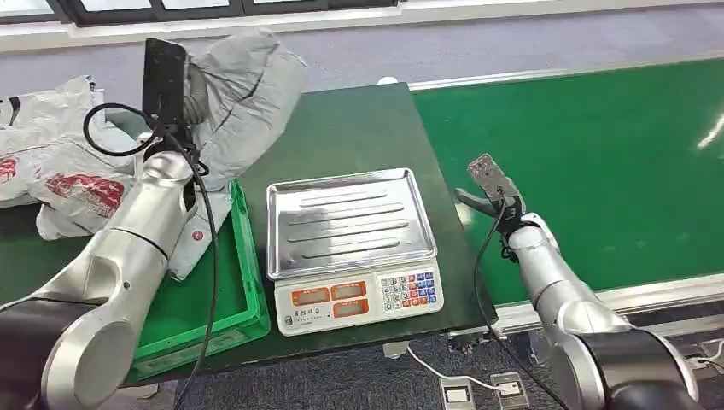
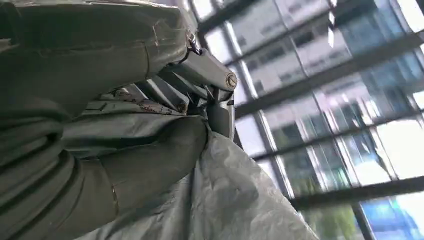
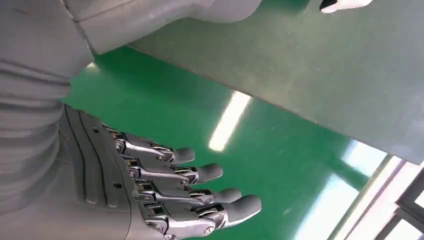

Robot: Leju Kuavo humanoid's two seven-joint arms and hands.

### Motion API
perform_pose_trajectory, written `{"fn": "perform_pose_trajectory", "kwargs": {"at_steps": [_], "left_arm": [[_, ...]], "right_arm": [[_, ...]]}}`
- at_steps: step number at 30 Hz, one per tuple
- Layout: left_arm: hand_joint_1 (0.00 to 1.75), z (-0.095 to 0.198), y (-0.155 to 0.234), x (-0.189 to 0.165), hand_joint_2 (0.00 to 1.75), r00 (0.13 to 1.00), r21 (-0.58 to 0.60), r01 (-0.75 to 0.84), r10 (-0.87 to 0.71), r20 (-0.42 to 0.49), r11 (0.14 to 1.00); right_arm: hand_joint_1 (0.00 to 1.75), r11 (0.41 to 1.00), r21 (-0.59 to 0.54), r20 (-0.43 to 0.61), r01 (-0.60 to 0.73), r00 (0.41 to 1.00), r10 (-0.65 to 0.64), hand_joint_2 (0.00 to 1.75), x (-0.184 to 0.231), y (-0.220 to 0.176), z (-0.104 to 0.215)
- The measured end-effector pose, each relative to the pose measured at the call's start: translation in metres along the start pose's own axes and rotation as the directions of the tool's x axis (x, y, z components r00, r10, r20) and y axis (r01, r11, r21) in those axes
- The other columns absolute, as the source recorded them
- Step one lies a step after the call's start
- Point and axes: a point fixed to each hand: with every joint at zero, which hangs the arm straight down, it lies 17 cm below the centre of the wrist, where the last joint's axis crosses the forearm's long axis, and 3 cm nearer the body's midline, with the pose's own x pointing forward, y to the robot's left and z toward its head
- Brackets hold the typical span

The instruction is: Moved the parcel from conveyor to table for the left to box.

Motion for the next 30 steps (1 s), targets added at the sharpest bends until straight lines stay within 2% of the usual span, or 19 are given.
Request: {"fn": "perform_pose_trajectory", "kwargs": {"at_steps": [6, 13, 18, 24, 30], "left_arm": [[1.75, -0.008, 0.074, -0.045, 1.75, 0.996, 0.177, 0.022, -0.005, -0.094, 0.984], [1.75, -0.001, 0.14, -0.081, 1.75, 0.983, 0.369, 0.062, 0.007, -0.182, 0.928], [1.75, 0.005, 0.16, -0.099, 1.75, 0.976, 0.402, 0.074, 0.016, -0.217, 0.913], [1.75, 0.006, 0.188, -0.097, 1.75, 0.958, 0.397, 0.271, -0.206, -0.198, 0.877], [1.75, 0.017, 0.219, -0.117, 1.75, 0.955, 0.475, 0.253, -0.139, -0.261, 0.843]], "right_arm": [[0.0, 1.0, -0.001, -0.008, -0.01, 1.0, 0.01, 1.75, -0.007, -0.003, 0.003], [0.0, 1.0, 0.006, -0.015, -0.018, 1.0, 0.019, 1.75, -0.01, -0.002, 0.004], [0.0, 1.0, 0.01, -0.016, -0.02, 1.0, 0.02, 1.75, -0.01, -0.001, 0.004], [0.0, 1.0, 0.013, -0.035, -0.02, 0.999, 0.02, 1.75, -0.014, 0.0, 0.004], [0.0, 1.0, 0.013, -0.034, -0.02, 0.999, 0.02, 1.75, -0.014, 0.0, 0.004]]}}
